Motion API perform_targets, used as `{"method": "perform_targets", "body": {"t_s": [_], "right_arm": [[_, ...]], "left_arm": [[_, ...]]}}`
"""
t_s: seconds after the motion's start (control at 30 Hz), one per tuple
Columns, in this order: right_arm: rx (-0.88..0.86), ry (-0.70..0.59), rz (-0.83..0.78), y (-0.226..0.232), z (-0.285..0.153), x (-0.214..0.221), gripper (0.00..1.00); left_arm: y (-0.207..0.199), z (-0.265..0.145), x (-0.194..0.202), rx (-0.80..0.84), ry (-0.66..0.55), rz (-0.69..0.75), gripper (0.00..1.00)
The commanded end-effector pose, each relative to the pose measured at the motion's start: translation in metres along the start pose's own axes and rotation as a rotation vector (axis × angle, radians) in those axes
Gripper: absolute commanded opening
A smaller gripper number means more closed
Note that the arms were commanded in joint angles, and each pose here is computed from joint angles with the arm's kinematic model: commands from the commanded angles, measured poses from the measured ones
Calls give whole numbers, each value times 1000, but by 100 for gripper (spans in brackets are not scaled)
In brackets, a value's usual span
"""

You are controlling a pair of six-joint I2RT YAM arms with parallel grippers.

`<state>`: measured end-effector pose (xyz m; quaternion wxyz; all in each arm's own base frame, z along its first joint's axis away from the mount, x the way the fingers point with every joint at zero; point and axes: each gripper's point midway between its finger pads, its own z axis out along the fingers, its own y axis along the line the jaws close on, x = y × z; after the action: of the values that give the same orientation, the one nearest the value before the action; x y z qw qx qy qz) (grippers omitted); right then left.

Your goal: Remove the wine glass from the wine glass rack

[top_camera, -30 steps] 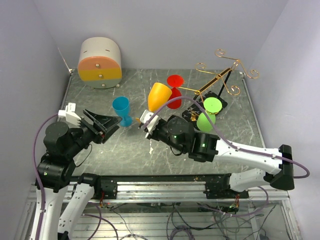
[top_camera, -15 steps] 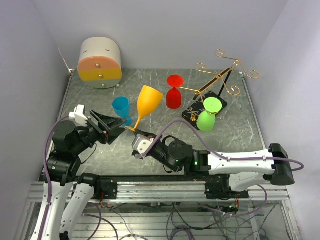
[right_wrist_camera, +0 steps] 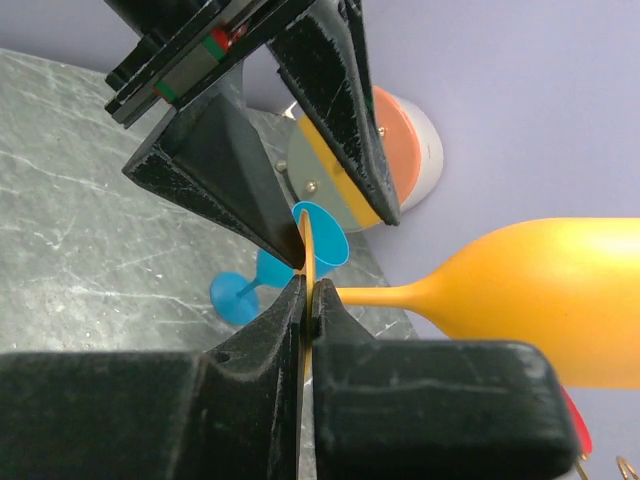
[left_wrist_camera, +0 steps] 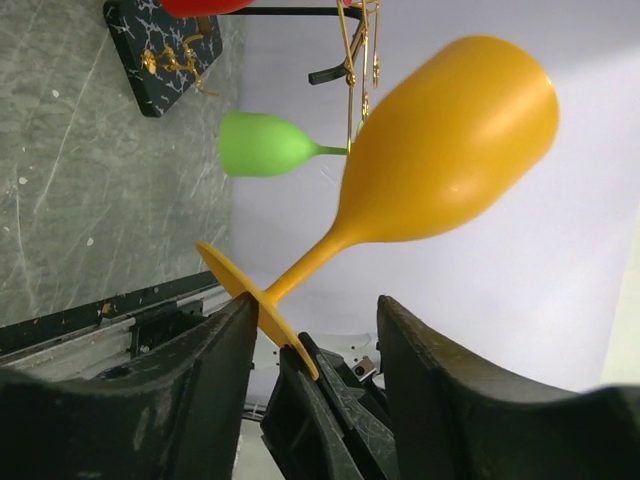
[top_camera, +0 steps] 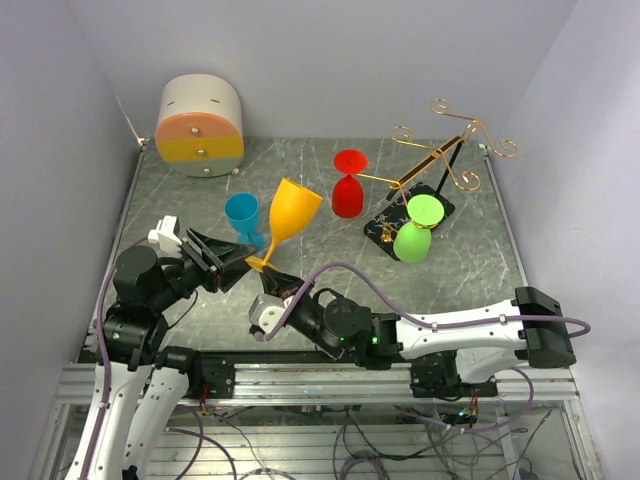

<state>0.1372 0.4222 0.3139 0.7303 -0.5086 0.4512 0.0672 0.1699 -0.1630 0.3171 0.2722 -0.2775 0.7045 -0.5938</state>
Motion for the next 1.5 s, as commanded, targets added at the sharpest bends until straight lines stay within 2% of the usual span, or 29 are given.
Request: {"method": "perform_targets", "body": {"t_s": [0.0,0.13,0.23,0.27,0.3,0.4,0.47,0.77,0.9,1.0,1.1,1.2,1.37,1.47], "right_arm": [[-17,-49,-8,11,-2,-11,0],[-33,-46,-5,15,-6,-10,0],[-49,-29,5,16,-11,-7,0],[-51,-22,12,15,-13,-7,3],[-56,-10,17,15,-15,-5,8],[-62,38,47,11,-22,-1,25],[-62,78,69,7,-30,2,31],[-77,262,332,-48,-94,5,34],[3,316,438,-91,-122,4,28],[79,326,483,-116,-132,4,10],[101,334,490,-124,-127,-3,0],[129,380,486,-134,-108,0,0],[138,352,631,-188,-62,18,0],[66,361,706,-193,-39,17,0]], "left_arm": [[-15,-4,11,88,59,26,55],[-15,-2,10,115,61,53,35],[-11,0,10,122,62,68,16],[-9,1,9,120,61,71,9],[-6,1,9,117,58,73,7],[0,3,7,115,48,79,7],[3,3,6,115,33,87,7],[20,-6,-11,61,-121,201,7],[24,-13,-17,54,-182,245,7],[26,-18,-19,47,-217,289,7],[27,-22,-19,51,-233,327,7],[28,-26,-19,42,-244,352,7],[32,-32,-19,12,-259,386,7],[34,-35,-20,-2,-268,398,7]]}}
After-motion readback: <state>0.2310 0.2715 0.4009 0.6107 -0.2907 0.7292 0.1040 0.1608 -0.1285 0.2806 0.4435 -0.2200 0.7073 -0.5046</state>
